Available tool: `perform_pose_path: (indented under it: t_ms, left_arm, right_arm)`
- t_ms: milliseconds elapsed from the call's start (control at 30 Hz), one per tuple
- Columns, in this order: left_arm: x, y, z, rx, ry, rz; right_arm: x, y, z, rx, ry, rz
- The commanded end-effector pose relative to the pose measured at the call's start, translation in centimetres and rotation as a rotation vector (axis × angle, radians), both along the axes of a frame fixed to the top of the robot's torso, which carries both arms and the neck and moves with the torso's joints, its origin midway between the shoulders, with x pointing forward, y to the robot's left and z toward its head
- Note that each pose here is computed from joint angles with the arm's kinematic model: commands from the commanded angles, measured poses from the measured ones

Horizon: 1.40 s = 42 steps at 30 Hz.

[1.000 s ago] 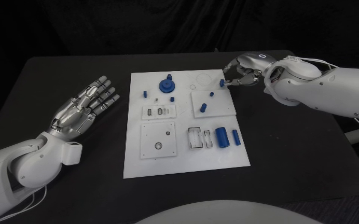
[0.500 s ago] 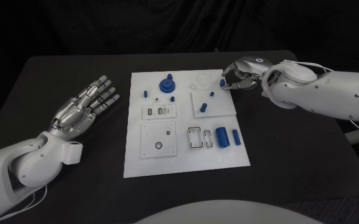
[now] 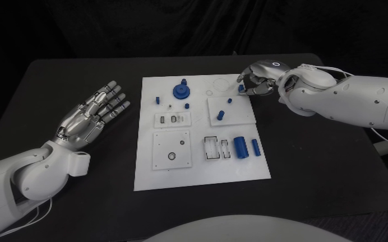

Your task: Assemble the parts on the task board

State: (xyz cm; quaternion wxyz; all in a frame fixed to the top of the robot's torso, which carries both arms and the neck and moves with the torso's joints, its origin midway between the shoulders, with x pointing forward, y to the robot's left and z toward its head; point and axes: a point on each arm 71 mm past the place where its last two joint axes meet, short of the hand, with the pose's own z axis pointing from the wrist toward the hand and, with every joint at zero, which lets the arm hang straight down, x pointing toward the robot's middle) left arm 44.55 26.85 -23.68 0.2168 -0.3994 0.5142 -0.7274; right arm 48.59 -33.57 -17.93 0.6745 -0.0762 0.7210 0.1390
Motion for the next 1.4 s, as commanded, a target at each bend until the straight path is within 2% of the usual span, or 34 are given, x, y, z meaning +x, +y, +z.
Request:
perform_pose_path:
  t_ms: [33, 400, 1000, 1267, 1400]
  left_arm:
    - [-0.06, -0.1, 0.12, -0.027, -0.012, -0.004]
    - [-0.08, -0.1, 0.04, -0.027, -0.009, -0.007]
    - [-0.11, 0.0, -0.07, -0.025, -0.004, -0.008]
    - [-0.17, 0.1, -0.09, -0.023, -0.003, -0.005]
    - [-0.18, 0.1, -0.11, -0.022, -0.002, -0.005]
  right_arm:
    - [0.2, -0.2, -0.1, -0.005, -0.001, -0.025]
    - [0.6, -0.1, -0.3, -0.011, 0.005, -0.028]
    - [0.6, 0.2, -0.2, 0.001, -0.024, -0.02]
    - [0.1, 1.0, 0.8, 0.056, -0.122, 0.015]
    - [-0.2, 2.6, 2.3, 0.09, -0.175, 0.058]
